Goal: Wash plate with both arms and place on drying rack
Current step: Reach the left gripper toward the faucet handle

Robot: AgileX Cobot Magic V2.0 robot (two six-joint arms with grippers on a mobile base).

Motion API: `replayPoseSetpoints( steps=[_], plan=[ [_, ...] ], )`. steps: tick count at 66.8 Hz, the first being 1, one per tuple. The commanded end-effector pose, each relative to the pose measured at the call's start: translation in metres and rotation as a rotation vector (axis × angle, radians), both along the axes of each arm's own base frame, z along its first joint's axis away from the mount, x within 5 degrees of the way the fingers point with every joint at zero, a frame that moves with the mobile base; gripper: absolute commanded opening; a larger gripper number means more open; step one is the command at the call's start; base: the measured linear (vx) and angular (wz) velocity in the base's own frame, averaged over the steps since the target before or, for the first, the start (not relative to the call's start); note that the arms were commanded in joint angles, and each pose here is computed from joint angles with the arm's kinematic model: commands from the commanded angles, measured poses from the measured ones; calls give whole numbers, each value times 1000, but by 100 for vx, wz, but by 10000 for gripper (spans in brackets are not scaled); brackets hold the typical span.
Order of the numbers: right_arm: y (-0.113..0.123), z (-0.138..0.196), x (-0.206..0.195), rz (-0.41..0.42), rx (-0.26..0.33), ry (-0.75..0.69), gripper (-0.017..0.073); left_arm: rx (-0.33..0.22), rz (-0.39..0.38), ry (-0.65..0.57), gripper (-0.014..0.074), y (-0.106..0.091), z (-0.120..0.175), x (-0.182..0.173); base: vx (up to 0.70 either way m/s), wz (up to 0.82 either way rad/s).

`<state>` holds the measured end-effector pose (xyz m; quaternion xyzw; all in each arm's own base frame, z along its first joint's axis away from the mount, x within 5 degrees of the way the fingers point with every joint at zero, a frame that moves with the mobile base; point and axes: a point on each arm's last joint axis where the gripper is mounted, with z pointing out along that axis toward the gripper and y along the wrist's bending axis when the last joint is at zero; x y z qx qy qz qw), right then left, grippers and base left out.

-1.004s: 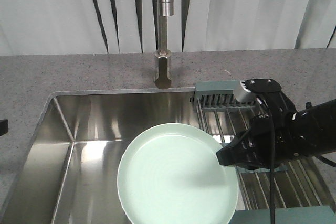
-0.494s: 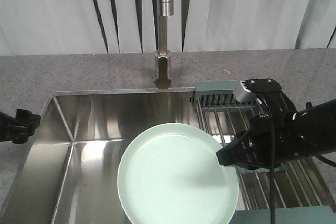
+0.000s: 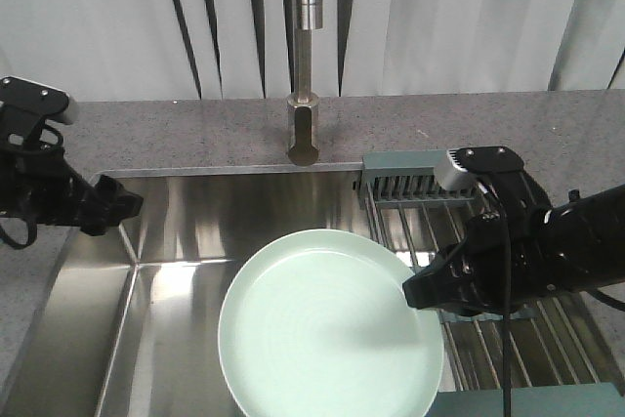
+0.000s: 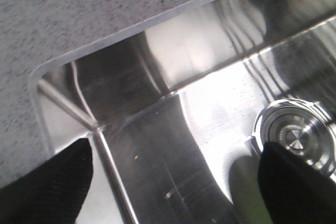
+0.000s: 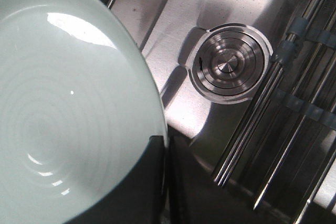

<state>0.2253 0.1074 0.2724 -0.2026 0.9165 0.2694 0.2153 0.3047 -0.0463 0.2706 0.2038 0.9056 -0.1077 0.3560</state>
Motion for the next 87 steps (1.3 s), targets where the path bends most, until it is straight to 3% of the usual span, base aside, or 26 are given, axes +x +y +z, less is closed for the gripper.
replayPoseSetpoints(
  steps=[1,40,53,74,87],
  plan=[
    [2,16,0,-15,49,-61,-1,-49,-58,-95,589,-9,22,14,0,0],
    [2,16,0,-15,49,-61,-1,-88,-472,-192,589,-40,11,78,0,0],
    [2,16,0,-15,49,-61,-1,-159,-602,-209,589,-57,8,92,0,0],
    [2,16,0,-15,49,-61,-1,-194,-719,-263,589,-84,13,112,0,0],
    [2,16,0,-15,49,-61,-1,-190,-746,-302,589,-98,18,123,0,0]
  ],
)
